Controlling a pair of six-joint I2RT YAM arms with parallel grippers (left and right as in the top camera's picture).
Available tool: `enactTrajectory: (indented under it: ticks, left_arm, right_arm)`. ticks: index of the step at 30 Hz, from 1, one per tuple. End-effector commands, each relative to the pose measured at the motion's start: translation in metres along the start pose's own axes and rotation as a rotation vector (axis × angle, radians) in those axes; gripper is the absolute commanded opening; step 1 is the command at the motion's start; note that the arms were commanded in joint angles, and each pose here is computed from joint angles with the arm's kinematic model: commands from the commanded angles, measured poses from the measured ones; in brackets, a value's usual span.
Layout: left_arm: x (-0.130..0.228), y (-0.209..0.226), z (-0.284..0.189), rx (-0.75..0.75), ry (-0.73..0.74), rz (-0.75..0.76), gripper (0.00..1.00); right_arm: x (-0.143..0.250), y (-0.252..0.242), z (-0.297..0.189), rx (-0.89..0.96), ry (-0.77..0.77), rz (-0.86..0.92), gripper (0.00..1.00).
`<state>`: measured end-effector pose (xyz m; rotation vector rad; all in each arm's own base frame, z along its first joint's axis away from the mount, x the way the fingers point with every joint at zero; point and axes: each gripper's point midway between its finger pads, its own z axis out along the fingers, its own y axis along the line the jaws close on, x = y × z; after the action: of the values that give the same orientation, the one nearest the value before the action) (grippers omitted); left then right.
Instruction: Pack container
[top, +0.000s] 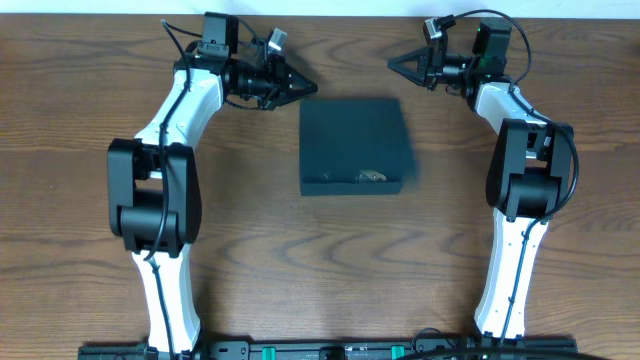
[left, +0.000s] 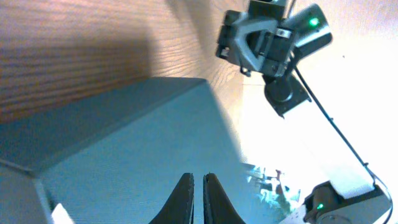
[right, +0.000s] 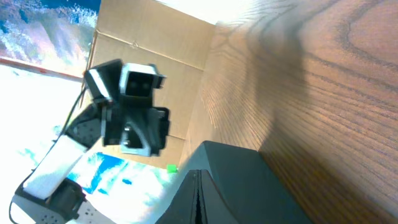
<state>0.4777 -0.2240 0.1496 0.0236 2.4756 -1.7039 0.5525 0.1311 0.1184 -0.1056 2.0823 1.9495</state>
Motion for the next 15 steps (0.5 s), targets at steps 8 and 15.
enactTrajectory:
  ticks: [8,15]
  left_arm:
    - [-0.019,-0.032,-0.036,-0.080,-0.128,0.111,0.06]
    - [0.001,-0.020,-0.037,-0.254,-0.128,0.013,0.06]
  right_arm:
    - [-0.008,0.011,-0.007,-0.016,-0.001,-0.047,0.01]
    - [-0.035,0.038,-0.023,-0.021,-0.073,-0.112,0.02]
